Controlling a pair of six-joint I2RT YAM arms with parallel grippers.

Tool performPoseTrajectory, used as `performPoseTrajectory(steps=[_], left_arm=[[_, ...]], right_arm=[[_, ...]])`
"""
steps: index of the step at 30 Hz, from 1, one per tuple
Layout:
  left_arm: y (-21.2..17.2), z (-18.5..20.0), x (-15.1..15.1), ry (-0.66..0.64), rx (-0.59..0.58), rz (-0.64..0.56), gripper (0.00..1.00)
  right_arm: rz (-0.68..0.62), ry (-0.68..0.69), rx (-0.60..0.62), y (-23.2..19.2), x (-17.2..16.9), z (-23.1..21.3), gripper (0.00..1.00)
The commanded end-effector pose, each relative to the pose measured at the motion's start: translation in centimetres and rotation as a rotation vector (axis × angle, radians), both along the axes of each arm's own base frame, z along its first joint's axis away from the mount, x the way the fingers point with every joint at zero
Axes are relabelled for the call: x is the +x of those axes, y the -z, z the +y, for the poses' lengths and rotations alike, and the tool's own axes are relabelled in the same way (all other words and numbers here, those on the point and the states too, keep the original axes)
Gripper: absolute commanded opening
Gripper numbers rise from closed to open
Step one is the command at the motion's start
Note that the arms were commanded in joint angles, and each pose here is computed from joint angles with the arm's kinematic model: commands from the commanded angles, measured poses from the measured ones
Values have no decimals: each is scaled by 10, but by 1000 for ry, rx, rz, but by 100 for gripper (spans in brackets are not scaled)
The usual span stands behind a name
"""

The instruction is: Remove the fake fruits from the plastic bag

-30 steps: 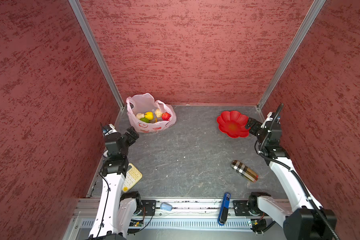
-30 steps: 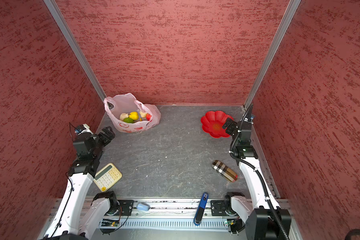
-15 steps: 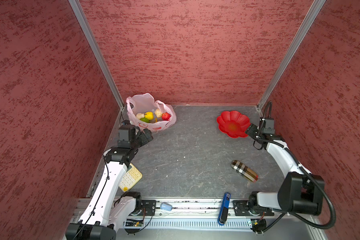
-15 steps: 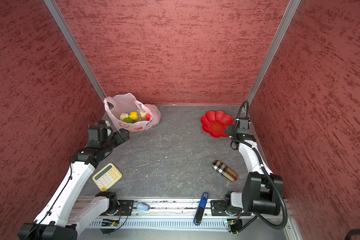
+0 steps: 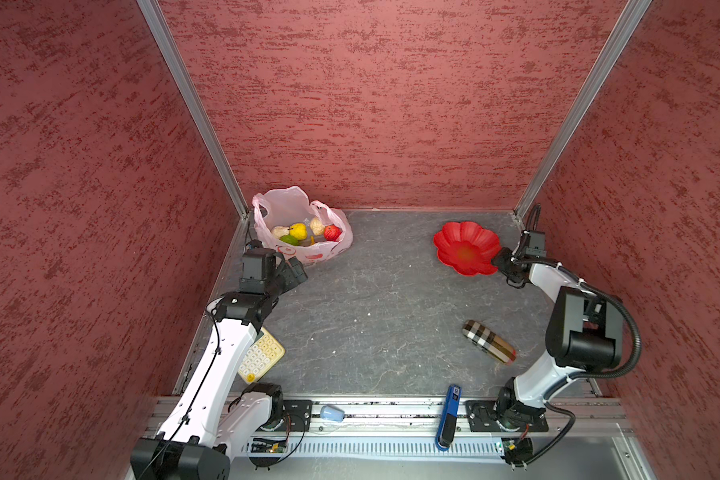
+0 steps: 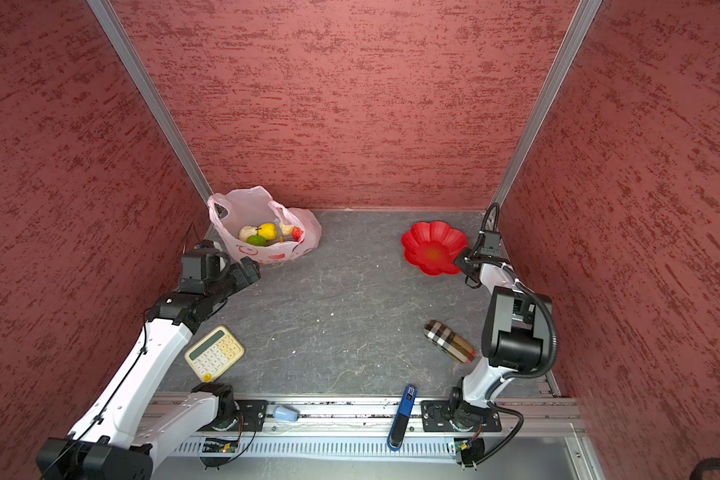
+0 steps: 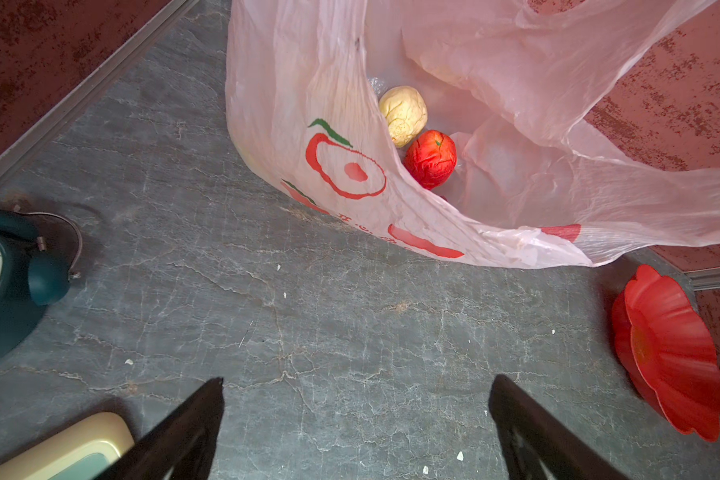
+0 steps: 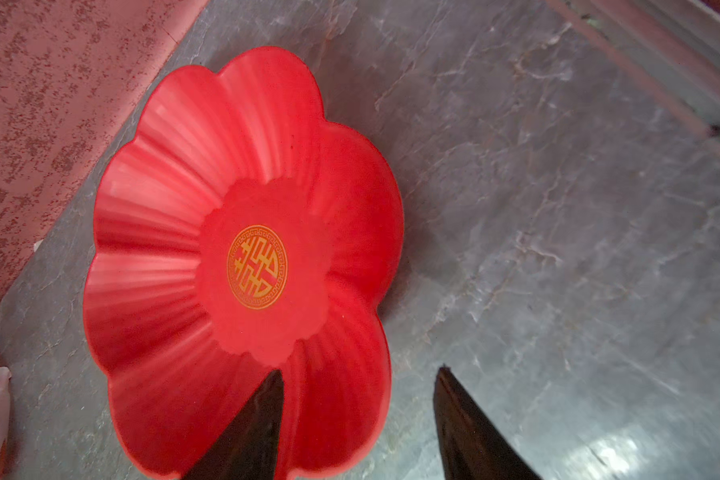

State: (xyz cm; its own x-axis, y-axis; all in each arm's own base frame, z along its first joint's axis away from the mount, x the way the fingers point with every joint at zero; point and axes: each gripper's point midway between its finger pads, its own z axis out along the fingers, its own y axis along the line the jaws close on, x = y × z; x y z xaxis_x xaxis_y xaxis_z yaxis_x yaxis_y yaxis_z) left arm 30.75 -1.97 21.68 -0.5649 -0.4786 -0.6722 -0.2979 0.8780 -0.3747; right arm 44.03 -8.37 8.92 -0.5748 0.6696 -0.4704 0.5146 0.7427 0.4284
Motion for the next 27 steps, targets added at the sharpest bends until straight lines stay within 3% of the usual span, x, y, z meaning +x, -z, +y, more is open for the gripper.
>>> performPoseTrajectory(steps=[1,8,16,22,27], left_arm=[[-14,0,2,-8,9,-35,100],[-19,3,-2,-19,14,-46,100],[-14,3,-3,-13,25,-34,100],[-13,1,-2,0,18,-37,100],[-13,0,-2,6,13,-38,99]], right_arm=[[-41,-16,5,-3,20,-3,56],[-6,6,18,20,25,-6,49],[-14,-51,64,28,33,8,17],[-7,-110,54,25,28,26,1],[23,-146,32,24,10,48,0]])
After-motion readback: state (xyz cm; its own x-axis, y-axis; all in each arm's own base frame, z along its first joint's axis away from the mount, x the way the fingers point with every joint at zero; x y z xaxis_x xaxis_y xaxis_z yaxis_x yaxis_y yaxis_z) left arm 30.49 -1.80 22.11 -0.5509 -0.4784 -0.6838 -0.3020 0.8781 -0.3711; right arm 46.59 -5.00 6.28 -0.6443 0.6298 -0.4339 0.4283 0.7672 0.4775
